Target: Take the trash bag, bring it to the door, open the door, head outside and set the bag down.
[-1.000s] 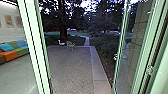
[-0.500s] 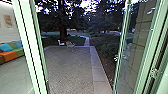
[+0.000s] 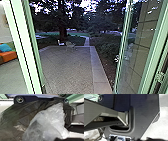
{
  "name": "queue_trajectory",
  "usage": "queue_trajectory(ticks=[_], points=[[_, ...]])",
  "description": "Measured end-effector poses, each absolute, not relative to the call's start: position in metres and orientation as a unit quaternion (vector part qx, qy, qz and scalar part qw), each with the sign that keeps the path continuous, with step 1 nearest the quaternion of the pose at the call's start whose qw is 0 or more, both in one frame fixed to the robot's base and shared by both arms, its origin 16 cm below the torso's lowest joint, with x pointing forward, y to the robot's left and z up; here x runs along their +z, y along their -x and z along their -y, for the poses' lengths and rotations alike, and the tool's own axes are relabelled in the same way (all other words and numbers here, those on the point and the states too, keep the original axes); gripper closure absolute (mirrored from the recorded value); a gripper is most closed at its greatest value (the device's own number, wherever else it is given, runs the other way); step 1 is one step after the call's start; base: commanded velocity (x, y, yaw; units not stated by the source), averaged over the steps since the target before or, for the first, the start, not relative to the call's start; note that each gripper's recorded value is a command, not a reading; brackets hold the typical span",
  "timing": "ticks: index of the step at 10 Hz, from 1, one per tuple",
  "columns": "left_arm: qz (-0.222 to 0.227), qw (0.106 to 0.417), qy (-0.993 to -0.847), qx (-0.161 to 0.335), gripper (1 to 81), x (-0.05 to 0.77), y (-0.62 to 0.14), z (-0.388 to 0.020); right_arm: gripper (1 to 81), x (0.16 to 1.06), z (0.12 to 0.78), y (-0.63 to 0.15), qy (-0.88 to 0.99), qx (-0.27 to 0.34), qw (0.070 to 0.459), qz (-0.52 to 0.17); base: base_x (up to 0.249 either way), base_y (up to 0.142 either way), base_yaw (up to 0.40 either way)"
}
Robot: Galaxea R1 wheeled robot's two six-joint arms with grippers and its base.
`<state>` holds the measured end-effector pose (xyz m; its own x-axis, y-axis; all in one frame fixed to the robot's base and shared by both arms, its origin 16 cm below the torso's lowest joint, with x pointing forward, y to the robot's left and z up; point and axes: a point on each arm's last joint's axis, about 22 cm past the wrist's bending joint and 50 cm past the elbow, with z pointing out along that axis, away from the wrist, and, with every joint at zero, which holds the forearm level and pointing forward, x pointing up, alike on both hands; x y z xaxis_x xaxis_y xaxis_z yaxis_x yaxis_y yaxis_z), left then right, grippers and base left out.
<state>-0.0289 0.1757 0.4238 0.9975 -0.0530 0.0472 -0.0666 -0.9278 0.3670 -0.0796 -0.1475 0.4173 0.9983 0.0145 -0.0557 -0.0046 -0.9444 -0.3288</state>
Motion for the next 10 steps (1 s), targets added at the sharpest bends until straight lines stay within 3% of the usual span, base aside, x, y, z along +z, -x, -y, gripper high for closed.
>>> queue_trajectory(ticks=[10], points=[[0.03, 0.187, -0.982, 0.016, 81.1, 0.423, 0.036, -0.176, 1.0, 0.417, 0.147, 0.085, 0.986, 0.03, 0.166, 0.005, 0.1, 0.0, 0.0]])
